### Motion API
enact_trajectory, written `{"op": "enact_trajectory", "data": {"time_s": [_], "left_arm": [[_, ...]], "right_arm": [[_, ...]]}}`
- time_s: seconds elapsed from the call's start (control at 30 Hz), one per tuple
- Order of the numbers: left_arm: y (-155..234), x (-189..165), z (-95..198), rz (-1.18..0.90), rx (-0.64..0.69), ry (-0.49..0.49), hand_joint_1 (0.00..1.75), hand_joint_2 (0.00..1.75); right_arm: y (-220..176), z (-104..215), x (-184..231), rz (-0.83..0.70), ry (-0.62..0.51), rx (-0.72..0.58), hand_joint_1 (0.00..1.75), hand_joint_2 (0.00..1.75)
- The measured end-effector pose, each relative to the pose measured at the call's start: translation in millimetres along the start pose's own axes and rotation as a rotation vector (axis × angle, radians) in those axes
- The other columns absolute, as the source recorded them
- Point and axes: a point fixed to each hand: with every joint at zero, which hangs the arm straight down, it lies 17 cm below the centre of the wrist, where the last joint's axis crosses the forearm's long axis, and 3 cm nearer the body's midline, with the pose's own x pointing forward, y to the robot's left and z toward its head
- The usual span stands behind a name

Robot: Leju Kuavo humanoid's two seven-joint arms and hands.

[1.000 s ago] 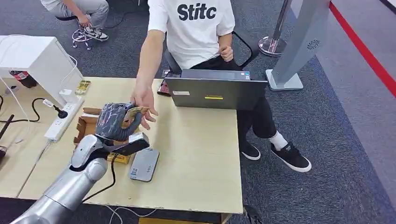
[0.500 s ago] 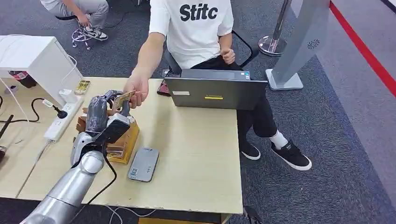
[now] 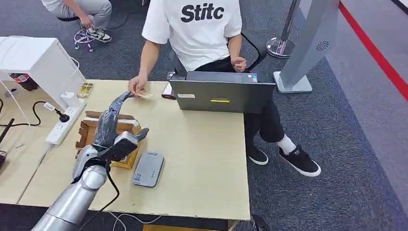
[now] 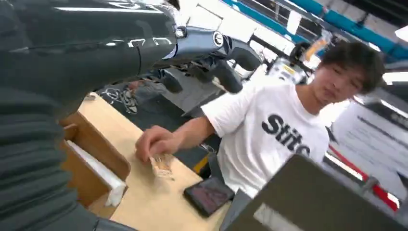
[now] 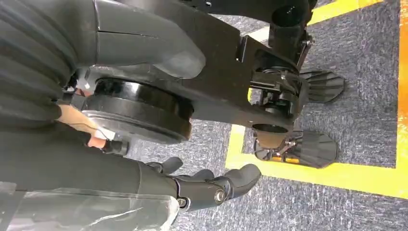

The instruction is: Pass the card to the sensor for recognition and then transmit it.

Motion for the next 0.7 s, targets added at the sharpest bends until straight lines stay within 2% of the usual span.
{"op": "enact_trajectory", "data": {"time_s": [0.1, 0.33, 0.53, 0.7], "left_arm": [[-27, 4, 17, -0.085, -0.174, -0.044, 0.00, 1.75], [-53, 8, 57, -0.237, -0.391, -0.115, 0.00, 1.75], [-37, -4, 71, -0.549, -0.434, -0.157, 0.00, 1.75], [-23, -10, 76, -0.661, -0.415, -0.156, 0.00, 1.75]], "right_arm": [[-1, 0, -1, 0.002, 0.003, 0.004, 0.00, 1.75], [-5, 0, -3, -0.002, 0.010, 0.002, 0.00, 1.75], [-10, -1, -6, -0.017, 0.021, -0.001, 0.00, 1.75], [-14, -1, -10, -0.027, 0.024, -0.004, 0.00, 1.75]]}}
